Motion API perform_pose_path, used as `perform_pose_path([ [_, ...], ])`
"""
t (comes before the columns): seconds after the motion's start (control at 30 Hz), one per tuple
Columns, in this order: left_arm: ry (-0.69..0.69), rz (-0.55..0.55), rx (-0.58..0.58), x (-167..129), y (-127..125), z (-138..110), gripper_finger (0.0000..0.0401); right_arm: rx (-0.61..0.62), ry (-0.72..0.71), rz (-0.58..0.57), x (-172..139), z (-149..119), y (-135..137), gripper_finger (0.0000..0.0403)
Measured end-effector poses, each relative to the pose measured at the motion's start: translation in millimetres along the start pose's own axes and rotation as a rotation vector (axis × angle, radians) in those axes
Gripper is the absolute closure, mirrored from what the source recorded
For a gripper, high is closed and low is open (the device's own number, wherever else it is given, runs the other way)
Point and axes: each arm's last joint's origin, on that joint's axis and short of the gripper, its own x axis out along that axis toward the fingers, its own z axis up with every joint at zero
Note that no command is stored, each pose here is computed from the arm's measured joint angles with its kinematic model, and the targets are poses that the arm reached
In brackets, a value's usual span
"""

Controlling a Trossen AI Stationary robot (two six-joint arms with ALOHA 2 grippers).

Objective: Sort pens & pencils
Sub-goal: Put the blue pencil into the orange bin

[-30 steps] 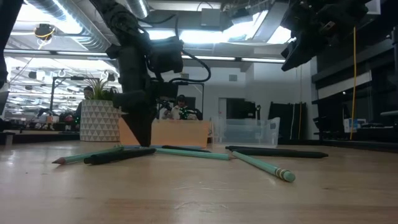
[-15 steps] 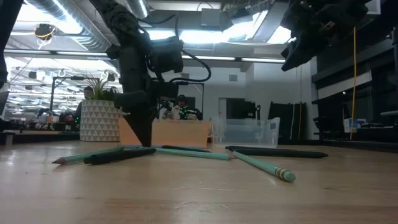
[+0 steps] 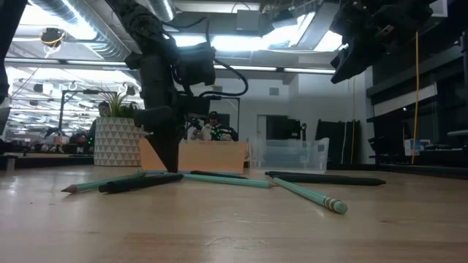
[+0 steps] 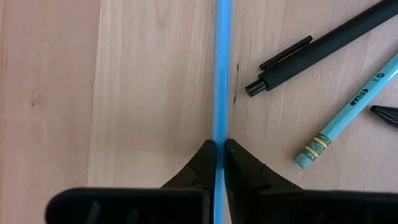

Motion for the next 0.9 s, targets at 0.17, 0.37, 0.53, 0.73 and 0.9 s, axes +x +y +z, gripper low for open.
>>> perform_pose_path([
  [0.17, -0.006, -0.007, -0.01, -2.9, 2.8, -0.6, 0.0389, 0.0, 0.0, 0.0, 0.0, 0.0, 0.0, 0.0363],
  [0.37, -0.023, 0.001, -0.017, -14.0, 5.0, -2.8, 0.039, 0.0, 0.0, 0.0, 0.0, 0.0, 0.0, 0.0363],
  [0.53, -0.036, 0.01, -0.013, -17.5, 5.3, -1.9, 0.0391, 0.0, 0.0, 0.0, 0.0, 0.0, -0.1, 0.0363],
  [0.73, -0.041, 0.013, -0.009, -18.8, 5.5, -1.2, 0.0391, 0.0, 0.0, 0.0, 0.0, 0.0, -0.1, 0.0363],
  [0.9, -0.025, 0.041, 0.002, -34.5, 7.7, 8.0, 0.0391, 0.0, 0.0, 0.0, 0.0, 0.0, 0.0, 0.0363],
])
